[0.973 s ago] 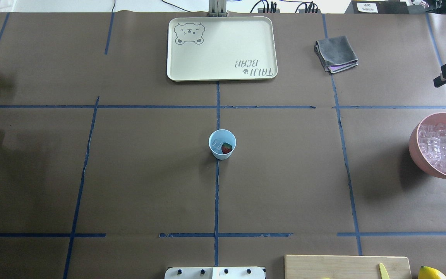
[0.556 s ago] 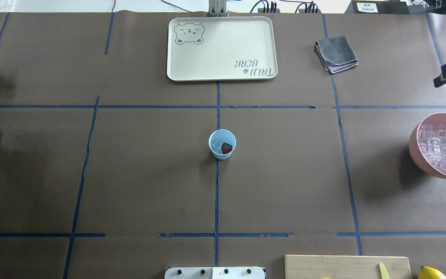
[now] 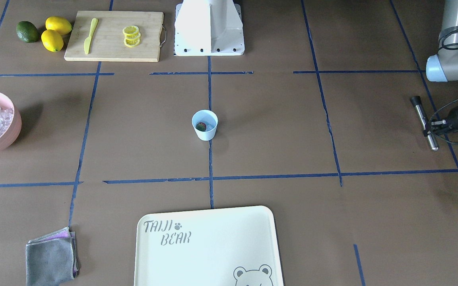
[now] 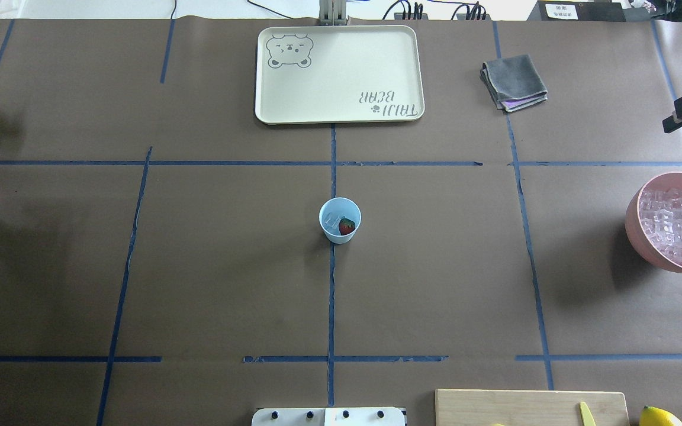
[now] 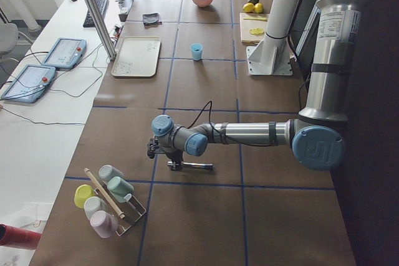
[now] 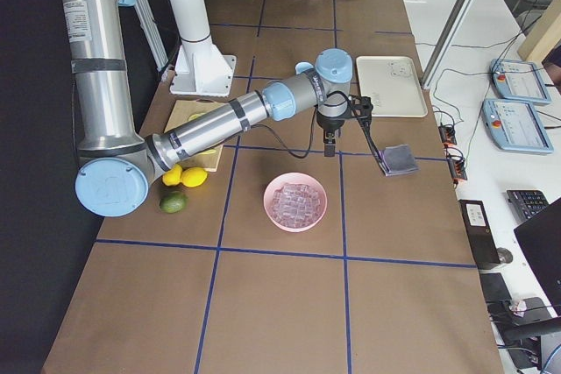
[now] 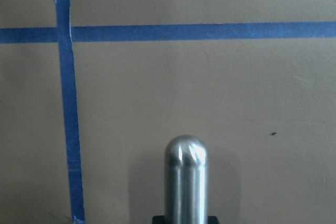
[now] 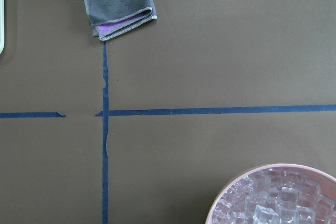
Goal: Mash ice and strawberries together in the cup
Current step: 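Lower the pestle onto the table with the left gripper and release it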
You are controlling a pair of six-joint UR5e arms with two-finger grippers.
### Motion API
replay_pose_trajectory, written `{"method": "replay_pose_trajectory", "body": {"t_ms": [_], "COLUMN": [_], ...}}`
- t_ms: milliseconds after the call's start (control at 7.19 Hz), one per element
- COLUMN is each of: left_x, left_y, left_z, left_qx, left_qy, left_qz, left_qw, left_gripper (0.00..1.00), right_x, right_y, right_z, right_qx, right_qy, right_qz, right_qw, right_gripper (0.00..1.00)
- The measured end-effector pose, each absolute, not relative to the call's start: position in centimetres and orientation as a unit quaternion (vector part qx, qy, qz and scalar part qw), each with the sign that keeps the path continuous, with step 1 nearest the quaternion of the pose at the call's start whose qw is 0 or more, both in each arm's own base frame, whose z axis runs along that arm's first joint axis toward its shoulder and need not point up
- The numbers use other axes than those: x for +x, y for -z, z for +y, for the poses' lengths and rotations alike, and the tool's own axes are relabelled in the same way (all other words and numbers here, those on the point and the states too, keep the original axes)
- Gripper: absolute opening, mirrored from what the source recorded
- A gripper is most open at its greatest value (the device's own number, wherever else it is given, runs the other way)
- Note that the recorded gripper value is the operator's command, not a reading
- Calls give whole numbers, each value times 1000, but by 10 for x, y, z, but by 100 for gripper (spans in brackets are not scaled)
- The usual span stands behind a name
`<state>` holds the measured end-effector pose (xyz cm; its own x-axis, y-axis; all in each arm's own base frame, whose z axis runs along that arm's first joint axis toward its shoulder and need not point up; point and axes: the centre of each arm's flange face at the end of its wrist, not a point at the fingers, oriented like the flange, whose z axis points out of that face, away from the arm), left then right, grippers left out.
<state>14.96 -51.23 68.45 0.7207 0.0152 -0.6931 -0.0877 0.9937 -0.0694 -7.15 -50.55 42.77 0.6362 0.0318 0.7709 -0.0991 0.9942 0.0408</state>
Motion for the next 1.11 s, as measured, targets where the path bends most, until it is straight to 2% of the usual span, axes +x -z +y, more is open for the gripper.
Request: {"method": "replay_pose_trajectory", "body": {"t_ms": [278,417,834,1112], "left_x": [150,150,150,119], "left_y": [-684,-681,-629,-603], "left_z": [-512,-513,-517,-524], "left_qx": [-48,-46,-5,29], "left_qy": [-28,-29,-46,-57], "left_qz": [373,374,397,424], "left_qw": [926,926,916,903], "left_gripper": [92,100,100,100], "right_x": [-71,-71,-63,-39], "right_y": [-428,-428,-433,-463], "right_z": [-505,-505,-507,-509], "right_qx": [39,39,36,32], "right_qy": [-36,-36,-38,-12], "right_qz": [-425,-425,-422,-406], "right_qw": [904,904,905,913], "right_gripper": [100,100,100,100]}}
